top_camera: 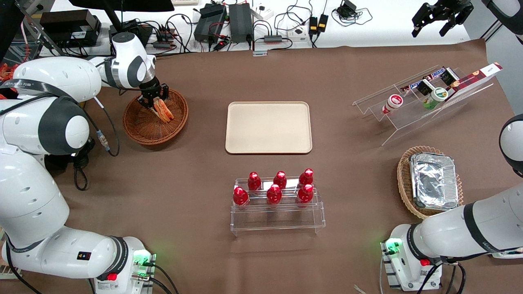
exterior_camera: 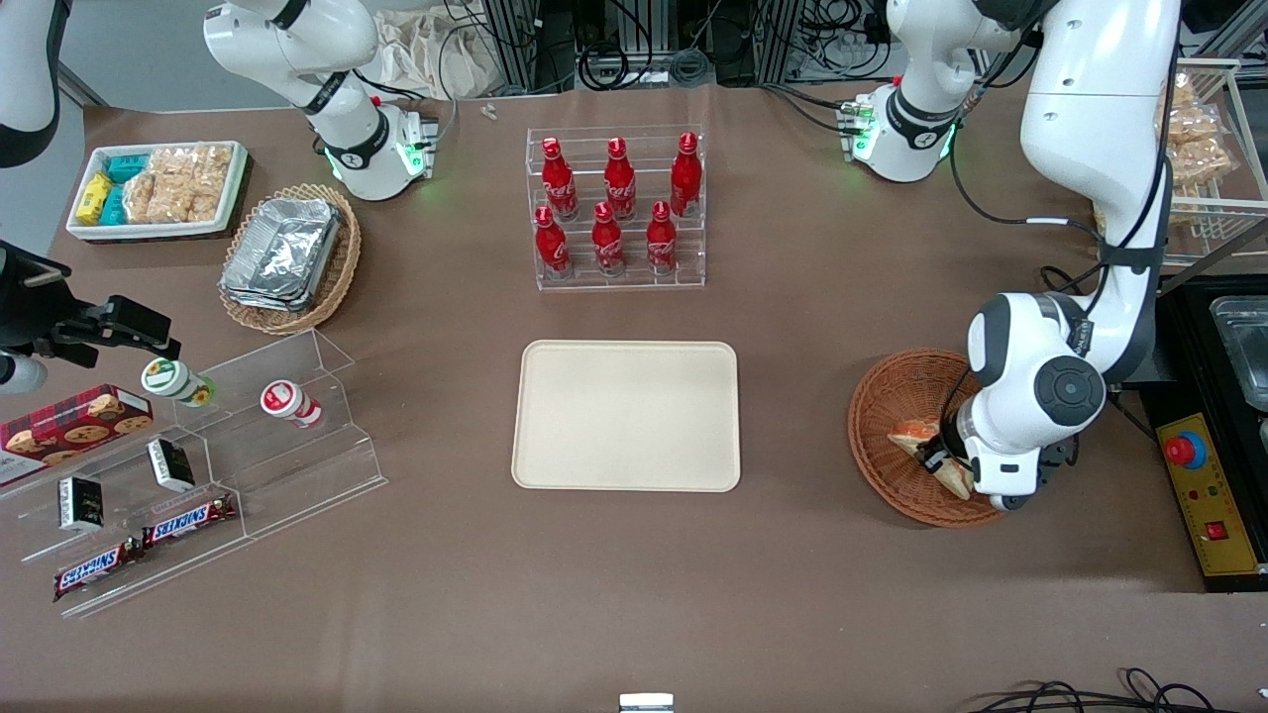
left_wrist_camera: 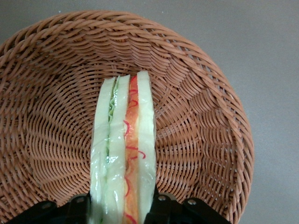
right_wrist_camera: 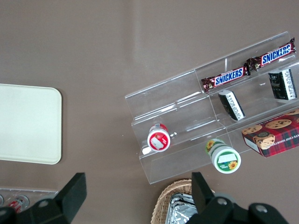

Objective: Place sandwich from basket to tray
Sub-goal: 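Close the left gripper on the wrapped sandwich, then lift the sandwich out of the basket and carry it toward the cream tray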

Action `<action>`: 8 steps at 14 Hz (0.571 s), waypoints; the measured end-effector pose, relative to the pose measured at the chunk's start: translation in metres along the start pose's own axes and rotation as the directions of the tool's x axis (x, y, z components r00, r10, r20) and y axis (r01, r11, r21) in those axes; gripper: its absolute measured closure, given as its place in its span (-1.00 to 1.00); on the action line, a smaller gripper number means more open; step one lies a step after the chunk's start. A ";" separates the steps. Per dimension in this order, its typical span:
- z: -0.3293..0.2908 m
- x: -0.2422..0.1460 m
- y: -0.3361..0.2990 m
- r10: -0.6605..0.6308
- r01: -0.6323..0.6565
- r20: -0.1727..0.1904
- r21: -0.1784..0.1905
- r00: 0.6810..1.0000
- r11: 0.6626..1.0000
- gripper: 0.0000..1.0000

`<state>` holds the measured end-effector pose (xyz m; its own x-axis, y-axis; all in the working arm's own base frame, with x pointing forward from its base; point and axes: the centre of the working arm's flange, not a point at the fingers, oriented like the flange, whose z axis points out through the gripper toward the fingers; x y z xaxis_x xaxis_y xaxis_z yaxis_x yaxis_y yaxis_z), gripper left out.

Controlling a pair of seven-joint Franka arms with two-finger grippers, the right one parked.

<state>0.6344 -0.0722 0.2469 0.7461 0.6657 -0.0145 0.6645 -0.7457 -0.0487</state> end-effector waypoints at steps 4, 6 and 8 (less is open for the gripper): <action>-0.013 0.005 0.002 -0.004 0.004 0.002 0.003 1.000 1.000 0.32; -0.046 0.011 0.003 -0.010 0.009 0.030 0.031 1.000 0.999 0.51; -0.093 0.016 0.005 -0.012 0.010 0.044 0.043 0.999 0.999 0.59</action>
<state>0.6534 -0.0681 0.3396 0.7357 0.6749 -0.0574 0.6692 -0.7374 -0.0918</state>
